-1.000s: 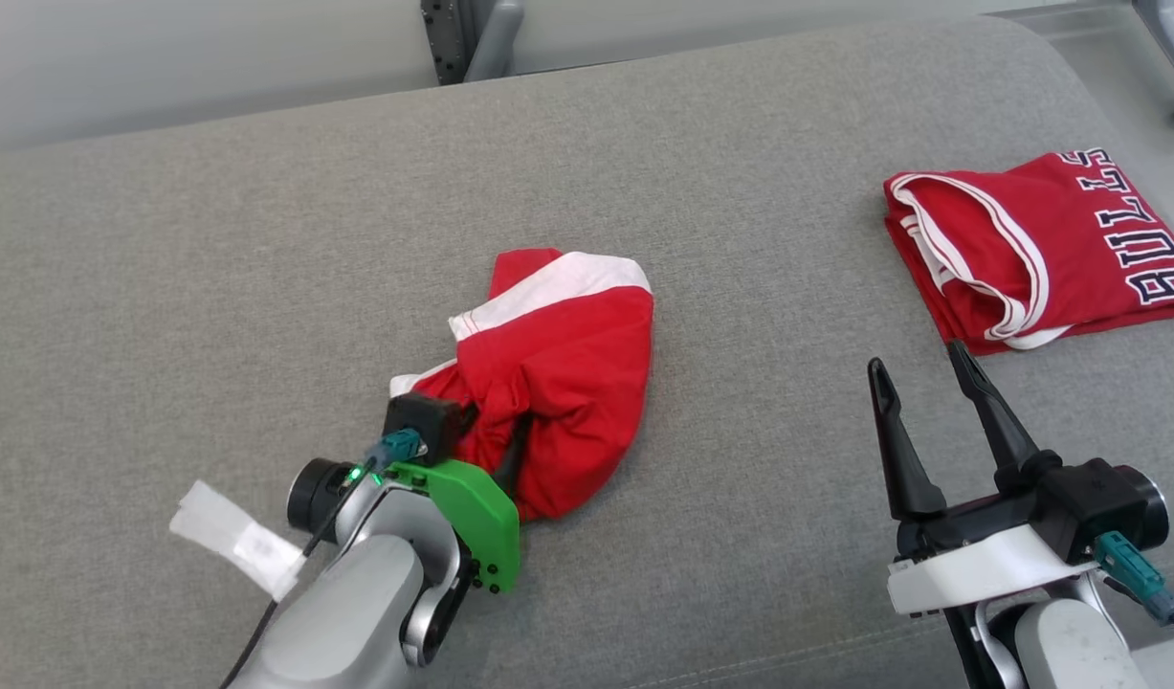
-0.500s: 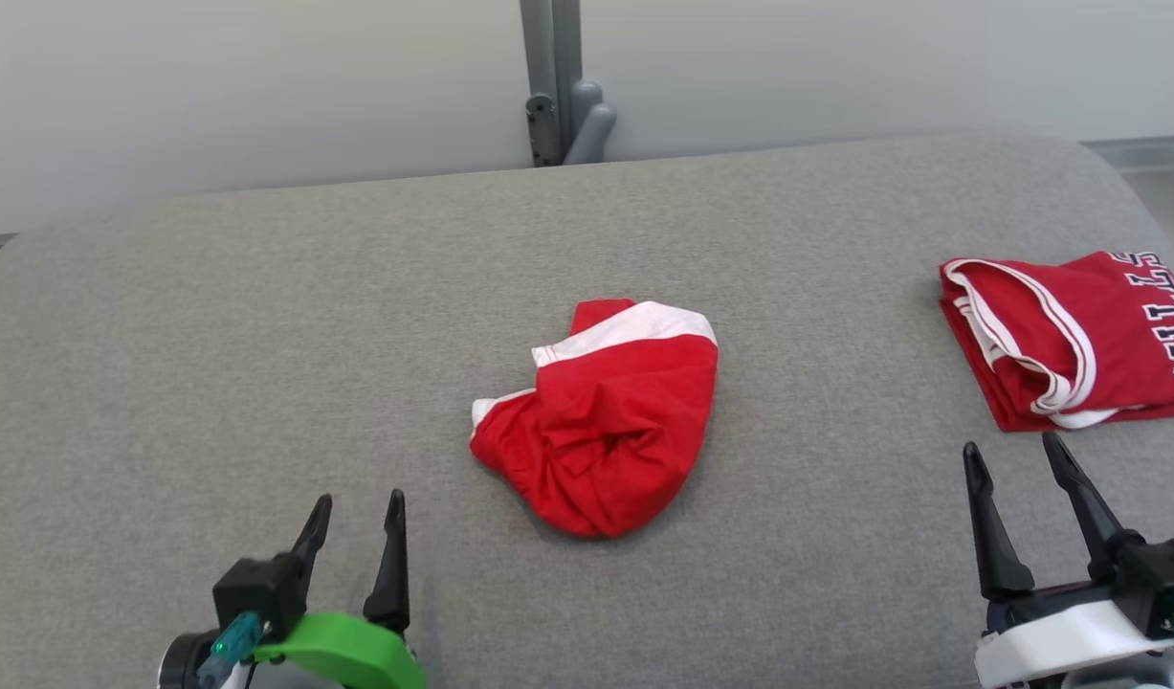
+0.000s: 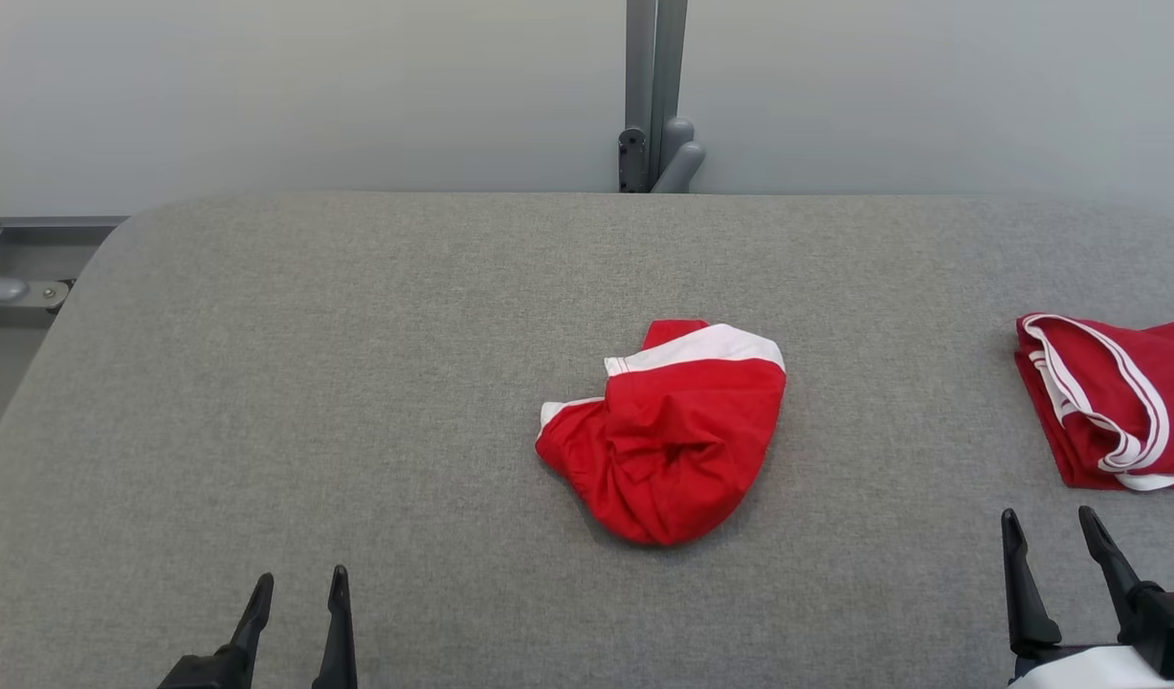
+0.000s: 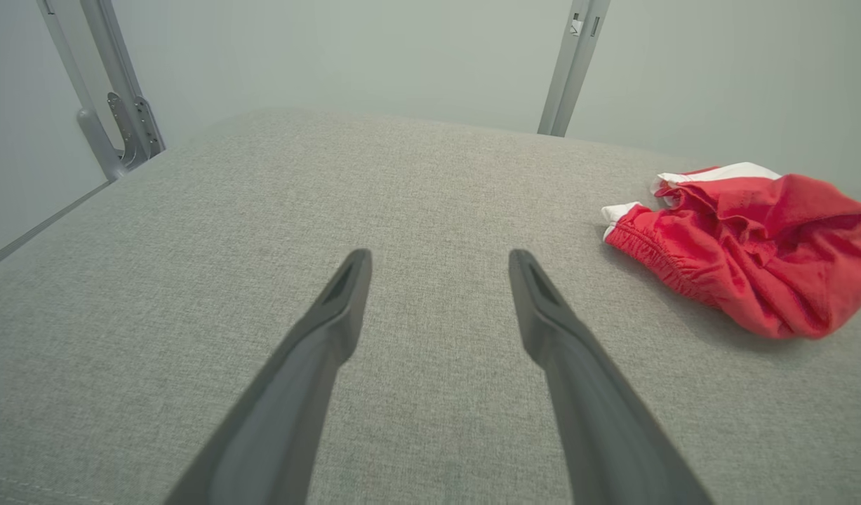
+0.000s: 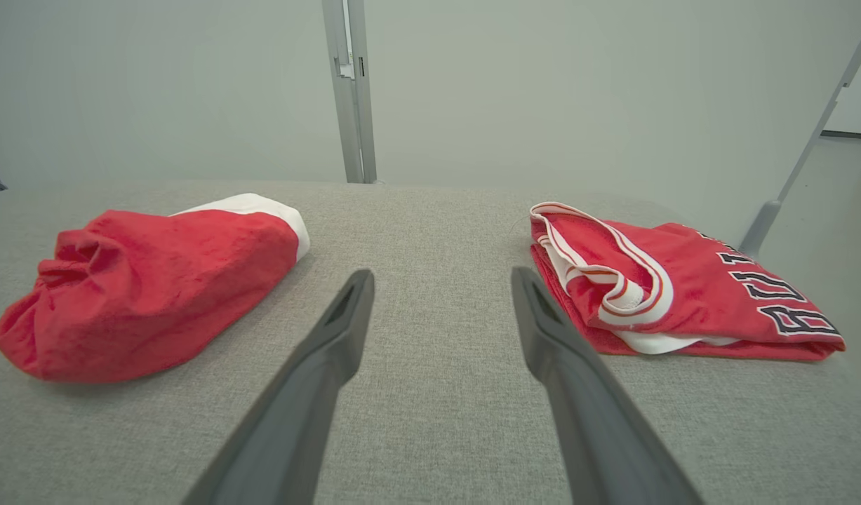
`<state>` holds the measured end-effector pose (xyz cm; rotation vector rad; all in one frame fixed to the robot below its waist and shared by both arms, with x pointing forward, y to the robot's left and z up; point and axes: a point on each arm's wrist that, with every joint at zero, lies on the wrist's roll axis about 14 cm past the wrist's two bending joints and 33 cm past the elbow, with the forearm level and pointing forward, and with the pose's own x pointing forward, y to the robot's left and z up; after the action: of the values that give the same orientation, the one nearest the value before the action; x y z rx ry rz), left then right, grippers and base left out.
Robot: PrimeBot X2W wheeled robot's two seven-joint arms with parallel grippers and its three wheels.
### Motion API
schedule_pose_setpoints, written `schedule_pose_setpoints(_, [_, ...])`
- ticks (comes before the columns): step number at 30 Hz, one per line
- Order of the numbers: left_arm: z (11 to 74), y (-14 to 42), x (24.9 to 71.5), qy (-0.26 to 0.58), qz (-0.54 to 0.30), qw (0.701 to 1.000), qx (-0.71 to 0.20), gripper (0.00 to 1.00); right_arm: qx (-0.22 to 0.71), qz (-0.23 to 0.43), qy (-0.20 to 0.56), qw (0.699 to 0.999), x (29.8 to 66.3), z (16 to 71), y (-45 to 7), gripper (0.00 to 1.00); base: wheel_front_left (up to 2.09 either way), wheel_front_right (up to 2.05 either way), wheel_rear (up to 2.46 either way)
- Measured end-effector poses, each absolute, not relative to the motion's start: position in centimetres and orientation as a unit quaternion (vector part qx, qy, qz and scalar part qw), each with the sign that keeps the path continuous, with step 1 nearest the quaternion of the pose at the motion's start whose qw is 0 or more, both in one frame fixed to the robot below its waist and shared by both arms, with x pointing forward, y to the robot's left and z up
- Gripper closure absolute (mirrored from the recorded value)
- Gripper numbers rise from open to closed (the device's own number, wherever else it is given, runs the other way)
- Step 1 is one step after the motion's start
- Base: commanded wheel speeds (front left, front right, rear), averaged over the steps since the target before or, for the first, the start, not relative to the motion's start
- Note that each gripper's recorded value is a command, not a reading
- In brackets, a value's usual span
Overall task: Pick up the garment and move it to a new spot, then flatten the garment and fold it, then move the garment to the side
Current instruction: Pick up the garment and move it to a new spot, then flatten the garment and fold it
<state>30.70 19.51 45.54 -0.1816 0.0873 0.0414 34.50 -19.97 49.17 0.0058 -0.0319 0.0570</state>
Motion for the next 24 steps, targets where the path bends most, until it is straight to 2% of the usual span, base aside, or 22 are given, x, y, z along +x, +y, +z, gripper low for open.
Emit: schedule_pose_setpoints(24, [45.6, 19.6, 31.9, 0.034, 0.013, 0.996, -0.087, 0.00, 0.005, 0.022, -0.030, 0.999, 34.5, 50.0, -20.2, 0.00, 0.00, 0.00, 0.00])
